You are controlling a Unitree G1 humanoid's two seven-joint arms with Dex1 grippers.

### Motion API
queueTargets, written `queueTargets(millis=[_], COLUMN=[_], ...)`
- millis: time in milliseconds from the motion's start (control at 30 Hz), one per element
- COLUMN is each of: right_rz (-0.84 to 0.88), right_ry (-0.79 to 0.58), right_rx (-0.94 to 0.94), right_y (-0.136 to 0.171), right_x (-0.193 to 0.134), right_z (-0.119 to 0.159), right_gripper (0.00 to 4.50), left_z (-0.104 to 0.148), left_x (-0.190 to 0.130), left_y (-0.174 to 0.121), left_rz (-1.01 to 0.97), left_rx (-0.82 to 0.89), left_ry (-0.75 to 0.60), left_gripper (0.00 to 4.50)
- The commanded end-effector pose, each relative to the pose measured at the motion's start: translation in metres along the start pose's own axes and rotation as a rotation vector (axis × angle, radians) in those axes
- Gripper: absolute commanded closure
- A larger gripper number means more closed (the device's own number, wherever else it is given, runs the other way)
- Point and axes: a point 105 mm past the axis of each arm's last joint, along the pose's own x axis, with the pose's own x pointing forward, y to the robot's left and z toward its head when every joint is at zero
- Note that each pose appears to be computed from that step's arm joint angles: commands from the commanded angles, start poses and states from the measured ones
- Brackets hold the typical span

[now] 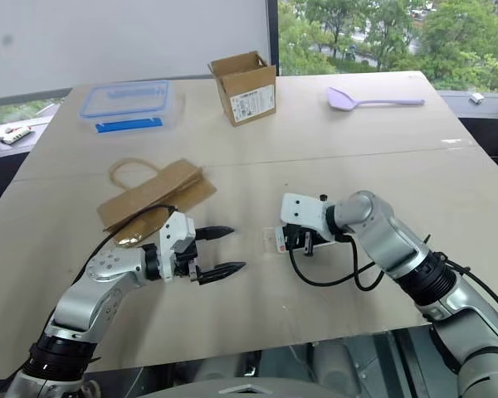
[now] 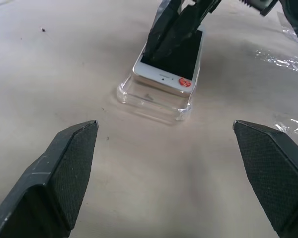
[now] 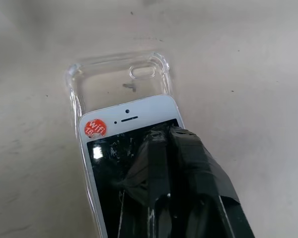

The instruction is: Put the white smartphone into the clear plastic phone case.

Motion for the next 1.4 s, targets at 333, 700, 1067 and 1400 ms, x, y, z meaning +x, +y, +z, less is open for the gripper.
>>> queueTargets(millis=[333, 700, 1067, 1400], right_rz=[0.056, -0.14, -0.379, -0.403], right_ry=[0.213, -0.208, 0.036, 0.093], right_rx=[0.351, 0.322, 0.318, 0.354], right_y=[0.033, 0.0, -0.003, 0.003], right_x=[0.026, -0.048, -0.104, -0.1], right_z=[-0.072, 0.012, -0.039, -0.059], right_gripper=[4.45, 4.45, 4.45, 4.5], left_z=[0.015, 0.013, 0.003, 0.008], left_x=[0.003, 0.012, 0.035, 0.042], left_y=[0.0, 0.003, 0.017, -0.001], left_rz=[-0.018, -0.004, 0.027, -0.097], left_rx=[0.042, 0.05, 0.105, 0.099], left_ry=[-0.031, -0.004, 0.027, 0.041], left_gripper=[0.0, 0.0, 0.0, 4.38])
